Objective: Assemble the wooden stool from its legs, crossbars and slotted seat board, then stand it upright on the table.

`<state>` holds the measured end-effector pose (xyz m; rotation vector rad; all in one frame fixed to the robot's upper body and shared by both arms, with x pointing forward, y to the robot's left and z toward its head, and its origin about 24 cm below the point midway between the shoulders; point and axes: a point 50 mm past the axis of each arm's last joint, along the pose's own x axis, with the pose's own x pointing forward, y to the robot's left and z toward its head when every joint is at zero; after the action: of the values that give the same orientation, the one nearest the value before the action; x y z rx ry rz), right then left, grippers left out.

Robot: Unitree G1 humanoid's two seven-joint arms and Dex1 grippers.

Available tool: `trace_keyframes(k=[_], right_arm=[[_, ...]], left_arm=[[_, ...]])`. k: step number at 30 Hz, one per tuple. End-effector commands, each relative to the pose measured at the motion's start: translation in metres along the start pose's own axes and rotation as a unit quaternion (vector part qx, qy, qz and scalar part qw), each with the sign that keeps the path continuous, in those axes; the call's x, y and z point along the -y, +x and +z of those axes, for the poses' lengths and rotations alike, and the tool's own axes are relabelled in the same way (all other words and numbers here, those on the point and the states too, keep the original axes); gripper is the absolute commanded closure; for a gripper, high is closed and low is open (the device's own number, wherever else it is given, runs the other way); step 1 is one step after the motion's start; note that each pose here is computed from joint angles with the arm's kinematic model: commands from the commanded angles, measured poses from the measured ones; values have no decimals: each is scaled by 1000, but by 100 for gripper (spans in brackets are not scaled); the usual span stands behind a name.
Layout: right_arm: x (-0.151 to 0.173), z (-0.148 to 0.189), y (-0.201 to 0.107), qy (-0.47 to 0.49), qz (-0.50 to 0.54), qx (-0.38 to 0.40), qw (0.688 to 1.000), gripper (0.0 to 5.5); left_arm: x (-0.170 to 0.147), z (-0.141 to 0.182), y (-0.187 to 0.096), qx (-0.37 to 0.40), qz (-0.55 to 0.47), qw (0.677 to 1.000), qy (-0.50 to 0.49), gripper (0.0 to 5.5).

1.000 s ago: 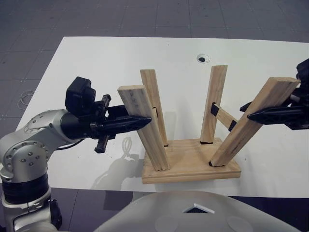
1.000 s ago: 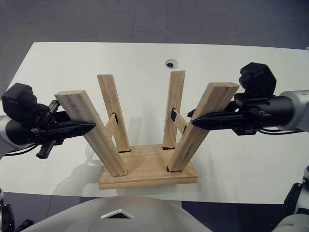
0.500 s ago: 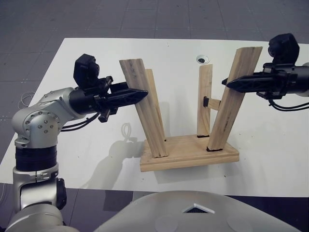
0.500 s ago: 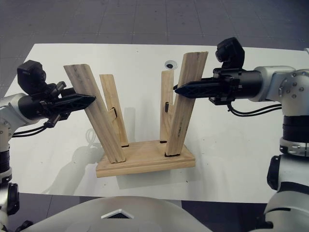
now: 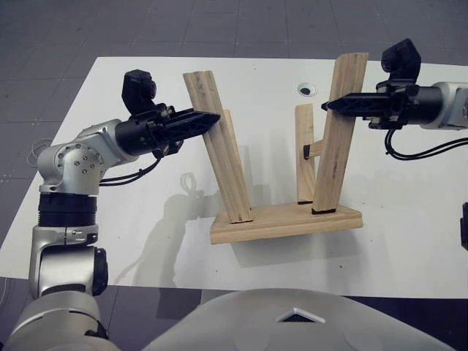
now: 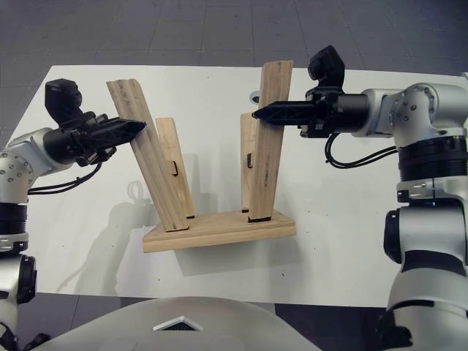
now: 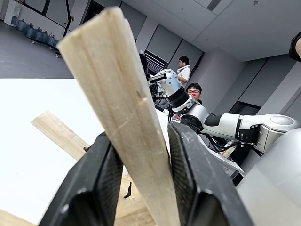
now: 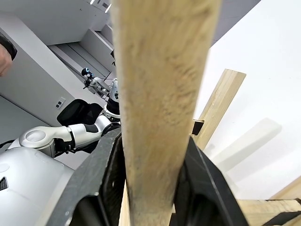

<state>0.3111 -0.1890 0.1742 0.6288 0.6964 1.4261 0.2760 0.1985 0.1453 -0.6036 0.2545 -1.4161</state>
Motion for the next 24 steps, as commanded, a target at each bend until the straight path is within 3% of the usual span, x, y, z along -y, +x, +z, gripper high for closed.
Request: trace_keyframes(k=[1, 4, 7, 12, 19, 24], right_arm=[[46, -37, 26, 74, -119, -90, 986, 432], [51, -31, 31, 90, -120, -71, 986, 432], [57, -26, 37, 106, -111, -50, 987, 356], [69, -30, 36, 114, -129, -61, 983, 277], [72, -29, 14, 114, -153, -50, 980, 260], [66, -20, 4, 124, -141, 5, 982, 260]], left_arm=[[-20, -52, 15, -113, 29, 992, -54, 420], [-26, -55, 18, -115, 31, 991, -66, 420], [-34, -55, 22, -107, 36, 991, -78, 331], [-44, -61, 20, -118, 50, 987, -101, 258], [-44, -44, 6, -69, 67, 990, -99, 254], [-42, -41, -3, -57, 79, 990, -103, 254]])
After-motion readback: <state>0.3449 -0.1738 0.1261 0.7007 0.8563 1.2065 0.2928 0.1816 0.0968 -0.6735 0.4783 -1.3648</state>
